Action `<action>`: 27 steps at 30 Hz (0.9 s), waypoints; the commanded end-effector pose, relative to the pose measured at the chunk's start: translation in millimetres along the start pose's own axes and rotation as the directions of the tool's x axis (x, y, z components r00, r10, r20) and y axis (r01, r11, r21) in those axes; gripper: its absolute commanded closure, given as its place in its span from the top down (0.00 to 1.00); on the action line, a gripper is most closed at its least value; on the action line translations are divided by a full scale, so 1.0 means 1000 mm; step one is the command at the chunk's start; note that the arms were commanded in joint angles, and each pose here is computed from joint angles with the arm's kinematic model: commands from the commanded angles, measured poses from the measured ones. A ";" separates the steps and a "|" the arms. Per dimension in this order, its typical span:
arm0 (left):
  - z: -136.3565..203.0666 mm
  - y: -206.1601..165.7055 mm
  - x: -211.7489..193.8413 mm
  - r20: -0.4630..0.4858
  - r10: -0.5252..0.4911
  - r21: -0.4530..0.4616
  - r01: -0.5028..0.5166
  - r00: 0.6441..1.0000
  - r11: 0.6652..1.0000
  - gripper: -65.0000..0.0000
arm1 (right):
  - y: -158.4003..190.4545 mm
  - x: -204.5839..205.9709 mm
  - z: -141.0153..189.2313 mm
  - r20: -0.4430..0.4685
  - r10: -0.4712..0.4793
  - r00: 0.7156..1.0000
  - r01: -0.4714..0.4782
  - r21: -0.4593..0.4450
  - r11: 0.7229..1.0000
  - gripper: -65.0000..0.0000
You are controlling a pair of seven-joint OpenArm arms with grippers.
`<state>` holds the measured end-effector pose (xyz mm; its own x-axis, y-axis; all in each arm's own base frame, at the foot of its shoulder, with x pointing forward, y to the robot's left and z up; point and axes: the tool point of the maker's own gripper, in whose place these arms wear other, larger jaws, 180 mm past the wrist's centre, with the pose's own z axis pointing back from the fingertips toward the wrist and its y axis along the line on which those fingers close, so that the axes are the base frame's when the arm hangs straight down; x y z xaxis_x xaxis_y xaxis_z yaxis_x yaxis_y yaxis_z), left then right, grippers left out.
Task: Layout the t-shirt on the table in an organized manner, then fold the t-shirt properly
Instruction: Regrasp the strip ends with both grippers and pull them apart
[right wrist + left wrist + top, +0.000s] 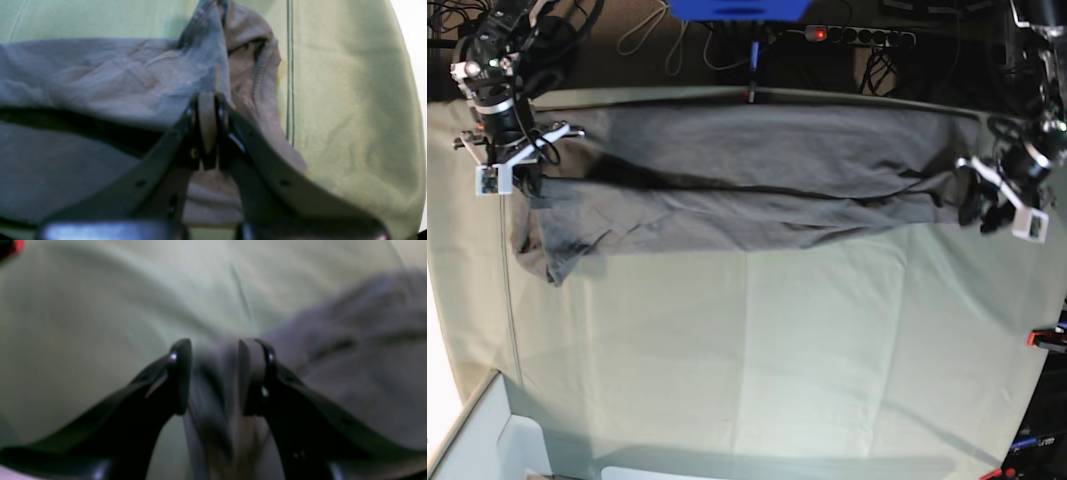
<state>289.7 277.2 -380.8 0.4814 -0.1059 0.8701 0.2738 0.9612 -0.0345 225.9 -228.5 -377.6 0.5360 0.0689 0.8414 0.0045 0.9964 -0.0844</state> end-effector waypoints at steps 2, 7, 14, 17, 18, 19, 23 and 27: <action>0.003 0.008 0.026 0.077 -0.017 0.007 0.016 0.997 1.000 0.35 | 0.005 0.014 -0.001 0.051 0.008 0.999 -0.009 0.019 1.000 0.00; 0.004 0.010 0.027 0.076 -0.023 0.010 0.022 0.997 1.000 0.35 | 0.009 0.015 -0.002 0.052 0.010 0.999 -0.012 0.029 1.000 0.00; 0.008 0.007 0.012 0.044 -0.006 0.008 0.005 0.999 1.000 0.36 | 0.008 0.016 -0.002 0.052 0.011 0.999 -0.013 0.029 1.000 0.00; 0.015 0.013 -0.001 0.046 0.047 0.052 -0.050 0.998 0.997 0.36 | 0.008 0.016 -0.002 0.052 0.011 0.999 -0.013 0.029 1.000 0.00; 0.021 0.021 -0.002 0.064 0.077 0.087 -0.082 0.995 0.993 0.36 | 0.008 0.016 -0.002 0.052 0.011 0.999 -0.013 0.029 1.000 0.00; 0.026 0.028 -0.006 0.078 0.107 0.121 -0.116 0.991 0.986 0.36 | 0.008 0.016 -0.002 0.052 0.011 0.999 -0.013 0.029 1.000 0.00; 0.029 0.036 -0.020 0.090 0.177 0.164 -0.190 0.980 0.968 0.36 | 0.009 0.015 -0.003 0.051 0.010 0.999 -0.012 0.029 1.000 0.00; 0.028 0.035 -0.031 0.084 0.215 0.167 -0.226 0.973 0.960 0.36 | 0.009 0.013 -0.002 0.047 0.011 0.999 -0.012 0.029 0.999 0.00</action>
<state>255.5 315.8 -408.2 0.4975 0.1320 0.8573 0.0059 0.9878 -0.1556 229.1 -218.2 -379.4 0.5390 0.0784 0.8387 -0.0263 0.9967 -0.0763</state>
